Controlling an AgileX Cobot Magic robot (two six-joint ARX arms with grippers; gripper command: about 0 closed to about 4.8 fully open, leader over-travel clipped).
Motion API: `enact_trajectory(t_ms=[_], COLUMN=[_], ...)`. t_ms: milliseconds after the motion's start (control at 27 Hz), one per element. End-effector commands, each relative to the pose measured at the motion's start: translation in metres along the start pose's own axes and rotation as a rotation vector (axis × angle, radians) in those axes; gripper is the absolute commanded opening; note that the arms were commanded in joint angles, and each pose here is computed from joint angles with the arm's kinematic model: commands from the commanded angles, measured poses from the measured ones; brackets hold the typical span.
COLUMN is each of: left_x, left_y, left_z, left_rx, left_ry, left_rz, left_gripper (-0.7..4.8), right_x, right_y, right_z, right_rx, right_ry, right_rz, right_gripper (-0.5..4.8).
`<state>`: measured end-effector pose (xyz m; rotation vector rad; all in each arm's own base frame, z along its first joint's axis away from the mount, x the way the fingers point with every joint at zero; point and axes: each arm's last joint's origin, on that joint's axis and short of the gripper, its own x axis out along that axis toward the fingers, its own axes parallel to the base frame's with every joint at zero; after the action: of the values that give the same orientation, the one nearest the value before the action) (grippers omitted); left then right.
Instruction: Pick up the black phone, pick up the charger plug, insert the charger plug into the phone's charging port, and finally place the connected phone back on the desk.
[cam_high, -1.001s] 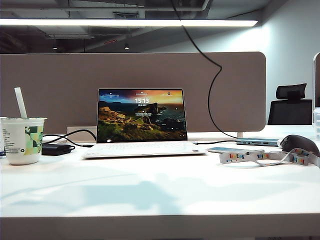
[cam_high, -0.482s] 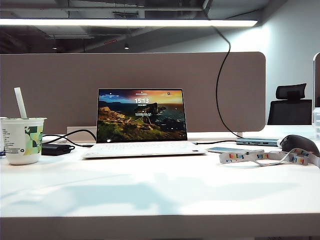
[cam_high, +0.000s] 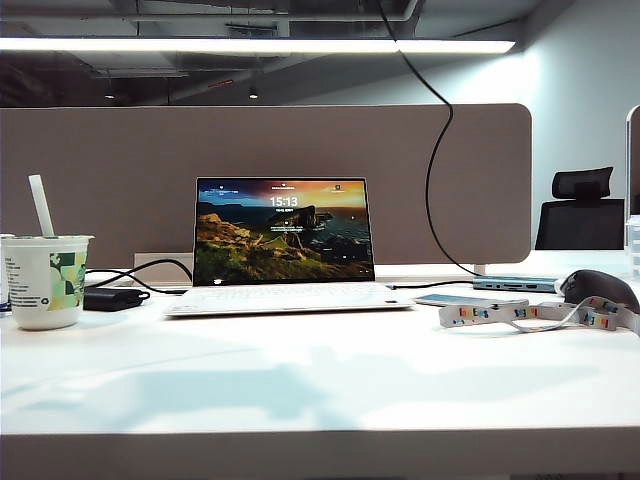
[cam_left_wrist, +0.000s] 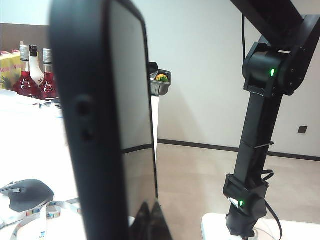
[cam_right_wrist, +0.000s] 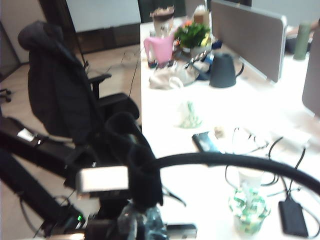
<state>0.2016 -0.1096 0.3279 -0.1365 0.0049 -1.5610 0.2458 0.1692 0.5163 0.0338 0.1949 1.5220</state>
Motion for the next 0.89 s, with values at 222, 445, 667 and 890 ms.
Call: enact_trajectory(t_ms=[222, 445, 667, 890], left_x=[0.000, 0.000, 0.000, 0.000], left_y=[-0.003, -0.003, -0.004, -0.004], left_z=[0.007, 0.007, 0.006, 0.006], left_rx=[0.049, 0.048, 0.050, 0.051], left_ry=[-0.019, -0.011, -0.003, -0.001], left_rz=[-0.008, -0.030, -0.054, -0.061], left_gripper=[-0.06, -0.06, -0.06, -0.06], right_x=[0.002, 0.004, 0.004, 0.004], right_y=[0.009, 0.014, 0.016, 0.016], right_z=[-0.012, -0.022, -0.025, -0.025], right_rx=[0.013, 0.061, 0.066, 0.053], right_ry=[0.093, 0.168, 0.187, 0.185], right_rz=[0.020, 0.040, 0.050, 0.057], right_gripper=[-0.07, -0.07, -0.07, -0.07])
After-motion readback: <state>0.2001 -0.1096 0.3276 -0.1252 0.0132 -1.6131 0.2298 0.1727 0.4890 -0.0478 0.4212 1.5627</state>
